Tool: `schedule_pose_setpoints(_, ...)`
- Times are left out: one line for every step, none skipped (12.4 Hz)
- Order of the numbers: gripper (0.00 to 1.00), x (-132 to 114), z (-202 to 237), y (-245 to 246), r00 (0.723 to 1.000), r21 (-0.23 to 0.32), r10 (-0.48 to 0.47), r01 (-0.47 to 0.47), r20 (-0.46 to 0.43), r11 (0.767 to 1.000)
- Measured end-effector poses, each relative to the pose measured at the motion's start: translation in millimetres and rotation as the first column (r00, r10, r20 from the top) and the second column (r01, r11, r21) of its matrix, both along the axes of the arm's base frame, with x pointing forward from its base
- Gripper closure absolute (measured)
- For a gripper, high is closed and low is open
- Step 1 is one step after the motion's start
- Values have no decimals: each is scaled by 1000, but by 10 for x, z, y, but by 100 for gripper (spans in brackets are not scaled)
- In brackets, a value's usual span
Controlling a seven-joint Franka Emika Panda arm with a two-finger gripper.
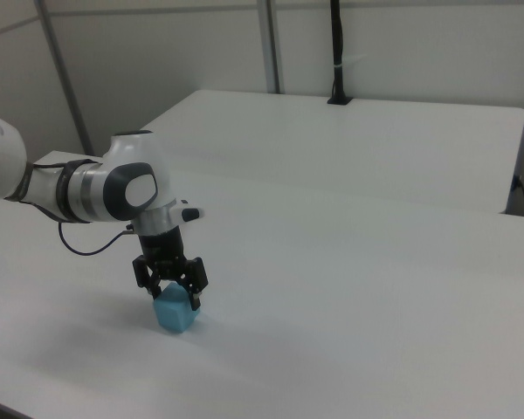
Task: Put blue cube on pink cube
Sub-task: 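Lift the light-blue cube up off the table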
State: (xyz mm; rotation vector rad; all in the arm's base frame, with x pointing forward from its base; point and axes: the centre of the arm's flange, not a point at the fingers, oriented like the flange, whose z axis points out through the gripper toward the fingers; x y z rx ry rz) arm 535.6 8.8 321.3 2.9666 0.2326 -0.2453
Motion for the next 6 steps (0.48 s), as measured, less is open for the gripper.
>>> schedule_pose_setpoints(18, 1, 0, -2, 1000, 1, 9, -9, -2, 1000)
schedule_pose_setpoints(33, 3, 4, -1, 1000, 2, 12, -12, -1, 1000)
schedule_pose_setpoints(41, 6, 20, 0, 1000, 2, 13, -13, 2, 1000)
schedule_pose_setpoints(41, 6, 19, -1, 1000, 2, 15, -15, 2, 1000)
schedule_pose_setpoints(41, 7, 21, -1, 1000, 3, 19, -19, 1, 1000)
schedule_pose_setpoints(41, 7, 44, -13, 1000, 4, 28, -28, -3, 1000)
